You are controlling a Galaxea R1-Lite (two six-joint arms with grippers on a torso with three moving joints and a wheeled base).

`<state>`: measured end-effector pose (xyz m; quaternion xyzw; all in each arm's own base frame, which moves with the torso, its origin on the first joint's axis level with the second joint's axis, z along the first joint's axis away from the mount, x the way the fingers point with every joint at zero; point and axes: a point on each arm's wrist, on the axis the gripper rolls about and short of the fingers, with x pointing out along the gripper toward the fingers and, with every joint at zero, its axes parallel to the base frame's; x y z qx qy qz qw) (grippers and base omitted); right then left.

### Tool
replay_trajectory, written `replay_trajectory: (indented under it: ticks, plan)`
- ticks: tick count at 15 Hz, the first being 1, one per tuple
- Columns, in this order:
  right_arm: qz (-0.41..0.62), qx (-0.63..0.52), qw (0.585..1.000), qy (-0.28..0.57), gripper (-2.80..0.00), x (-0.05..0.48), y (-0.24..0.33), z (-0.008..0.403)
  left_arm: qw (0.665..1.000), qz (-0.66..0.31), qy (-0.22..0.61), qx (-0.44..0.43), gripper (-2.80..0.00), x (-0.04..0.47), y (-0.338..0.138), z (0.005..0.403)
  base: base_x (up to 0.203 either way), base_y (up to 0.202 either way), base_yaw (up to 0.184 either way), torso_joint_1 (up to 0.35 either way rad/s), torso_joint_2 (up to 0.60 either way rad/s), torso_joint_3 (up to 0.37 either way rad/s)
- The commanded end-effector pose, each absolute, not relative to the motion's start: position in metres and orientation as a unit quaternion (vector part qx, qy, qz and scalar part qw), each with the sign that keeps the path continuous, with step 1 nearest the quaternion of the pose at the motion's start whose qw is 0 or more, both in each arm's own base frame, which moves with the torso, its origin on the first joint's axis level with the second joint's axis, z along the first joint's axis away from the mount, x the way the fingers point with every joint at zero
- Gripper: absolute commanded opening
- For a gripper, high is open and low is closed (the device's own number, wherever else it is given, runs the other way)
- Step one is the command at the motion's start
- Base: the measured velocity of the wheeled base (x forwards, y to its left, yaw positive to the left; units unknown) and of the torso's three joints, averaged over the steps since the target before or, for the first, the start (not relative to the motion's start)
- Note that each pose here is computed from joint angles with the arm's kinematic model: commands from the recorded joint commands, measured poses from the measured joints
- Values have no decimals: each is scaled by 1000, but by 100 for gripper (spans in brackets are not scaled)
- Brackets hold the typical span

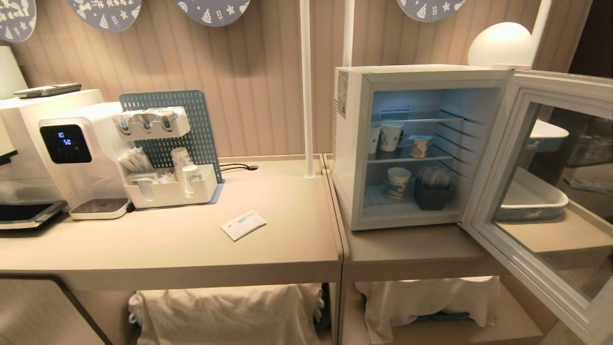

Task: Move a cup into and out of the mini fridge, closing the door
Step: Close the freezer door

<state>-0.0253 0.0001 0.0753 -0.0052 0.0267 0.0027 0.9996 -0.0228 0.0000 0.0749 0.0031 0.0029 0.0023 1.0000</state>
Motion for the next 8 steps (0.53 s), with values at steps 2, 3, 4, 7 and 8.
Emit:
replay_trajectory:
  ticks: [2, 3, 4, 7, 8]
  plan:
    - [3, -5, 1000, 10, -280, -24, 0, 76, 1000, 3, 5, 3, -280, -23, 0, 74, -182, 0, 3, 2, 2, 5]
    - [3, -5, 1000, 10, -280, -24, 0, 76, 1000, 3, 5, 3, -280, -23, 0, 74, -136, 0, 2, 1, -2, 1]
    - [3, -5, 1000, 9, -280, -24, 0, 76, 1000, 3, 5, 3, -280, -23, 0, 74, 0, 0, 0, 0, 0, 0]
    - [3, -5, 1000, 10, -280, -24, 0, 76, 1000, 3, 5, 4, -280, -23, 0, 74, 0, 0, 0, 0, 0, 0]
    - [3, -5, 1000, 11, -280, -24, 0, 76, 1000, 3, 5, 4, -280, -23, 0, 74, 0, 0, 0, 0, 0, 0]
